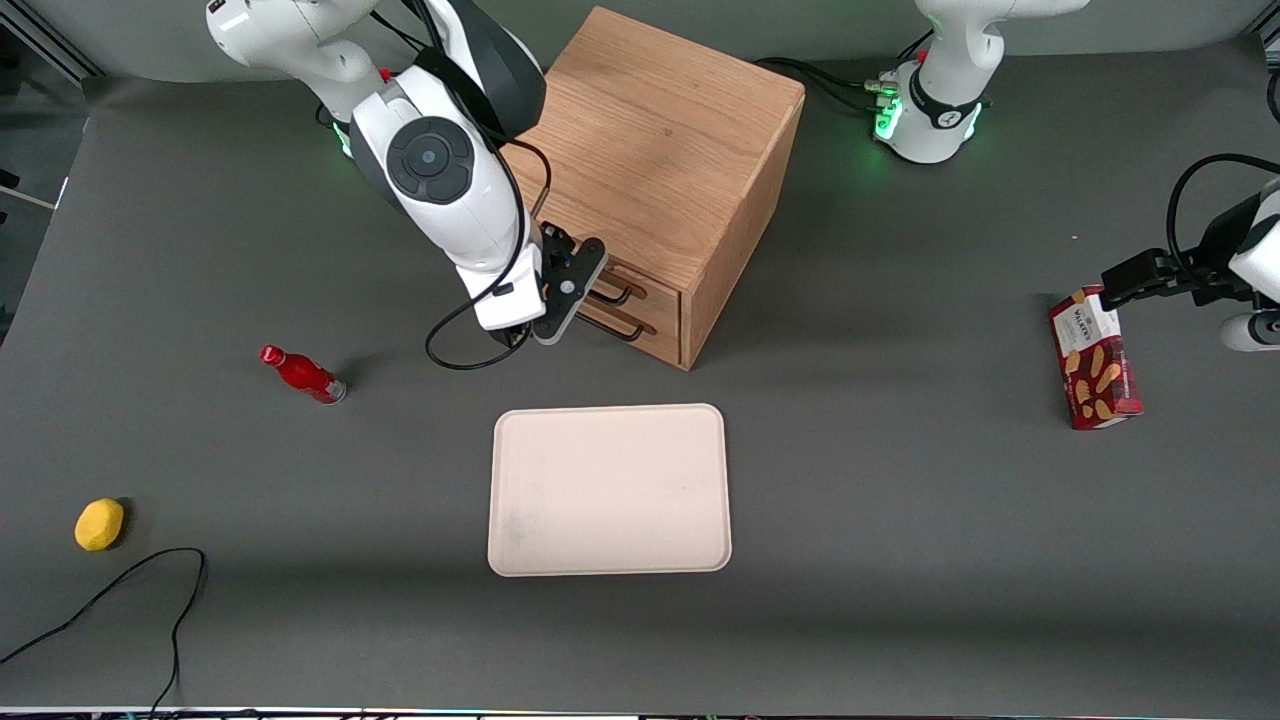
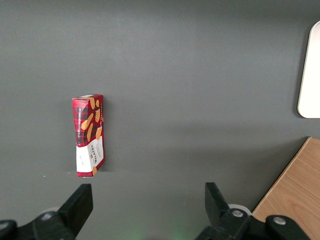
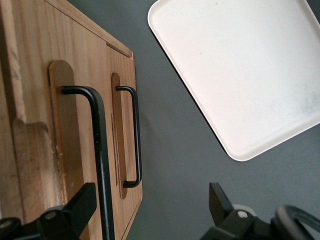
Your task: Open upper drawer
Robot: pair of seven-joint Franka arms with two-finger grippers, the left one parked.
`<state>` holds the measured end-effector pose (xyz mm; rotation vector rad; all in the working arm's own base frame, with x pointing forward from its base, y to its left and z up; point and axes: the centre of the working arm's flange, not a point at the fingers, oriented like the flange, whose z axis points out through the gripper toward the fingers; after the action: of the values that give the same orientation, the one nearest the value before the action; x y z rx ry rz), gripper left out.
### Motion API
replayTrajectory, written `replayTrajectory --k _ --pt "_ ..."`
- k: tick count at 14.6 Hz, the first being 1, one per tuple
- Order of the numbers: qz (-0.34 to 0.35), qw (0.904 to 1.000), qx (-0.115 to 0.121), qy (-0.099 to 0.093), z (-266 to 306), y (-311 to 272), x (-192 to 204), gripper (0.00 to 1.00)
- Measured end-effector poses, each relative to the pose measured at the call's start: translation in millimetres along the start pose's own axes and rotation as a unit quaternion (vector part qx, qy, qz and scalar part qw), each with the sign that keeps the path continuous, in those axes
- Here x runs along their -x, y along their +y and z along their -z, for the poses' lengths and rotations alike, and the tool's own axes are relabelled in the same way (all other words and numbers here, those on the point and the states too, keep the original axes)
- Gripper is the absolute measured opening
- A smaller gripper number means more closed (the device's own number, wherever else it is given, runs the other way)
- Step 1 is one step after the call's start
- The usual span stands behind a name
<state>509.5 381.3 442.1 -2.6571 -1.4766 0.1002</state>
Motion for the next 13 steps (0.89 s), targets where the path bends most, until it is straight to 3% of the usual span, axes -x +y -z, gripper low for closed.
replayTrajectory --k 13 --pt "-0.002 0.9999 0.002 0.013 -36 -2 2 1.00"
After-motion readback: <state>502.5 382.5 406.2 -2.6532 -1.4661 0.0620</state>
